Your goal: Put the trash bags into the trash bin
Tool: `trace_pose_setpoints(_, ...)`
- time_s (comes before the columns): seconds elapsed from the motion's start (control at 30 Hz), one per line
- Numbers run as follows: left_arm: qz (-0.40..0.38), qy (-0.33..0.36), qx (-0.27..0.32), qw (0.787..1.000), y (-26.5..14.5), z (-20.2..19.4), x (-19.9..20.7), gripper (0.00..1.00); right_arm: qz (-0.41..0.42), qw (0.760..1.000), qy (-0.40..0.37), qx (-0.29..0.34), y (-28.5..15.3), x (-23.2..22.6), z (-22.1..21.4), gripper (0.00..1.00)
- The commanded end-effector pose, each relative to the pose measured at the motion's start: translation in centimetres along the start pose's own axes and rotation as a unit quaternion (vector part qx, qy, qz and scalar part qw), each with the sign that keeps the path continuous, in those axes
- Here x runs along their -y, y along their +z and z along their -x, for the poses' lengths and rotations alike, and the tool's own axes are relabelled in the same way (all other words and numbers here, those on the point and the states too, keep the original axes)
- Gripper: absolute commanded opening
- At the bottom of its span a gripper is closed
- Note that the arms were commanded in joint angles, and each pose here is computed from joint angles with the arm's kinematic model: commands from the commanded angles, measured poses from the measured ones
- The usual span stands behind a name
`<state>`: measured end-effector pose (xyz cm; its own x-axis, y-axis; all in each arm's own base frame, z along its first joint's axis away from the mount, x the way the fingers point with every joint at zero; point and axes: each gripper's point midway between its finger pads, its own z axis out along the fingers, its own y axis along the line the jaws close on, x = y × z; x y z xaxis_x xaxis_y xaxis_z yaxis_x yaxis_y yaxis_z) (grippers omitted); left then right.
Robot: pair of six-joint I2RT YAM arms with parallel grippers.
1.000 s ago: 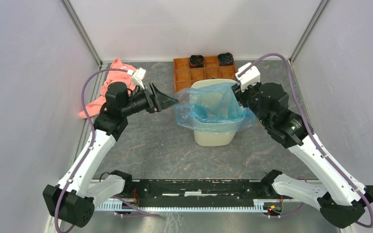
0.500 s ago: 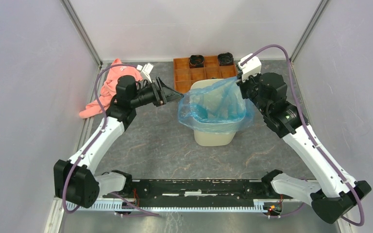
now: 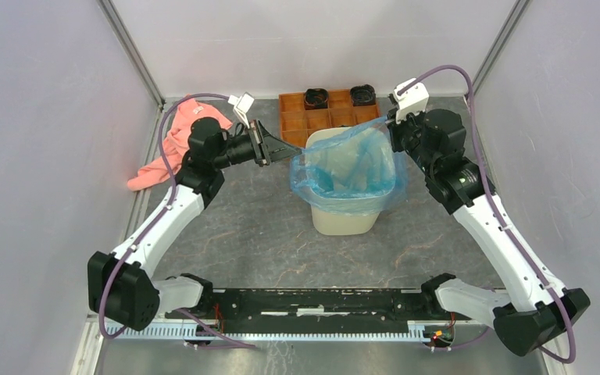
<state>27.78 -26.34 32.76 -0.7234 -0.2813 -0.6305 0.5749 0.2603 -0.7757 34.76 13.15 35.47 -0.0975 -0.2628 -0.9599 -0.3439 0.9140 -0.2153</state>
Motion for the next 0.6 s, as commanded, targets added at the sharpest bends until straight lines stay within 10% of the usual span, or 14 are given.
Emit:
trace_pose_setpoints(0.0, -0.022, 0.02, 0.009, 1.0, 0.5, 1.8, 1.9, 0.23, 0.017, 0.999, 0.02, 0.028, 0.5, -0.1, 1.7, 0.19)
trace_pose_setpoints(0.1, -0.012, 0.024, 0.019, 0.999, 0.6, 2.0, 1.6, 0.03, 0.014, 0.999, 0.024, 0.028, 0.7, 0.2, 1.5, 0.19)
trace_pose_setpoints(0.57, 0.157, -0.088, 0.086, 0.98, 3.0, 5.0, -7.2, 0.02, 0.008, 0.999, 0.049, -0.017, 4.3, 2.8, -3.1, 0.2)
